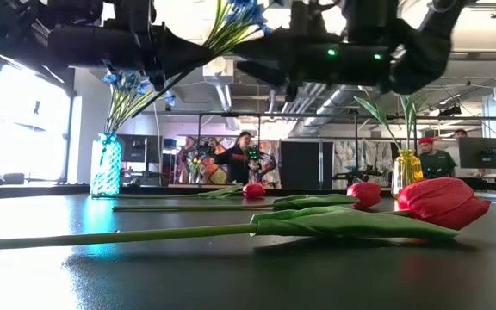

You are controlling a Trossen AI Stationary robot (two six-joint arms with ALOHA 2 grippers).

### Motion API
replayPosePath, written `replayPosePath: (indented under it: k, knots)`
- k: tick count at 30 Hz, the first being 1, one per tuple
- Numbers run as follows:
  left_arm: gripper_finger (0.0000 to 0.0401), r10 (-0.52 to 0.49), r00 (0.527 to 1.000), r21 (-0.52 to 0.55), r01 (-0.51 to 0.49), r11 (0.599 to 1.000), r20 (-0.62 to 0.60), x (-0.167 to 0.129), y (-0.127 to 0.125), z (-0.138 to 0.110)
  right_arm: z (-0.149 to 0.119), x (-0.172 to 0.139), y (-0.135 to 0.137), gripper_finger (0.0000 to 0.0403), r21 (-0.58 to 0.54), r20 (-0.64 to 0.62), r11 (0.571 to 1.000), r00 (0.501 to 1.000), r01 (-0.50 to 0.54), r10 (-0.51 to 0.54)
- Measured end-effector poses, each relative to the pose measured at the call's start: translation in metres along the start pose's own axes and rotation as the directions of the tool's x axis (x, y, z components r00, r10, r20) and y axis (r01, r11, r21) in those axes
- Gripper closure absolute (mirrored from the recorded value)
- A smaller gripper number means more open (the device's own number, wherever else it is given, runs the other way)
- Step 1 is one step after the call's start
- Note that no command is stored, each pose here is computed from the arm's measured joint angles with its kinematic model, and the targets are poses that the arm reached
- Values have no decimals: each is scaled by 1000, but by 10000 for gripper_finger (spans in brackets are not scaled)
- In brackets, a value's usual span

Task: Sort flowers into vase by color
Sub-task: Put the top blue flowers into the blue vase

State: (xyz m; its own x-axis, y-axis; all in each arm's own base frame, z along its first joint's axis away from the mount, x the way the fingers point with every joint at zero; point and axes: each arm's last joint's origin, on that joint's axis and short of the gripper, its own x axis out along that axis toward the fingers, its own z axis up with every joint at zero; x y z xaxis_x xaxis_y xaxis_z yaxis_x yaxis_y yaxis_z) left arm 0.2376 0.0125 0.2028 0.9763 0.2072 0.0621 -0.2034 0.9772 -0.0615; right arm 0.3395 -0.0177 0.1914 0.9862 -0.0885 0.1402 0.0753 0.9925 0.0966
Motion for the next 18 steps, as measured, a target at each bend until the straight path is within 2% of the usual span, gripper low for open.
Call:
replayPosePath:
  k: [5, 10, 14, 18]
  knots:
    - [394, -6, 1000, 2, 6, 1000, -2, 0, 0, 0, 5, 18, -8, 167, 13, 32, 1000, 999, 10, -10]
    - [393, -4, 1000, 28, 4, 1000, -7, 0, 0, -1, 18, 32, -10, 156, 35, 63, 996, 995, -78, 76]
    - [392, 5, 1000, 31, -4, 1000, -9, 0, 2, -1, 23, 41, -9, 187, 30, 26, 996, 996, -89, 88]
    - [392, 14, 1000, 33, -13, 999, -14, 0, 4, -1, 26, 49, -10, 253, 26, -22, 997, 997, -70, 70]
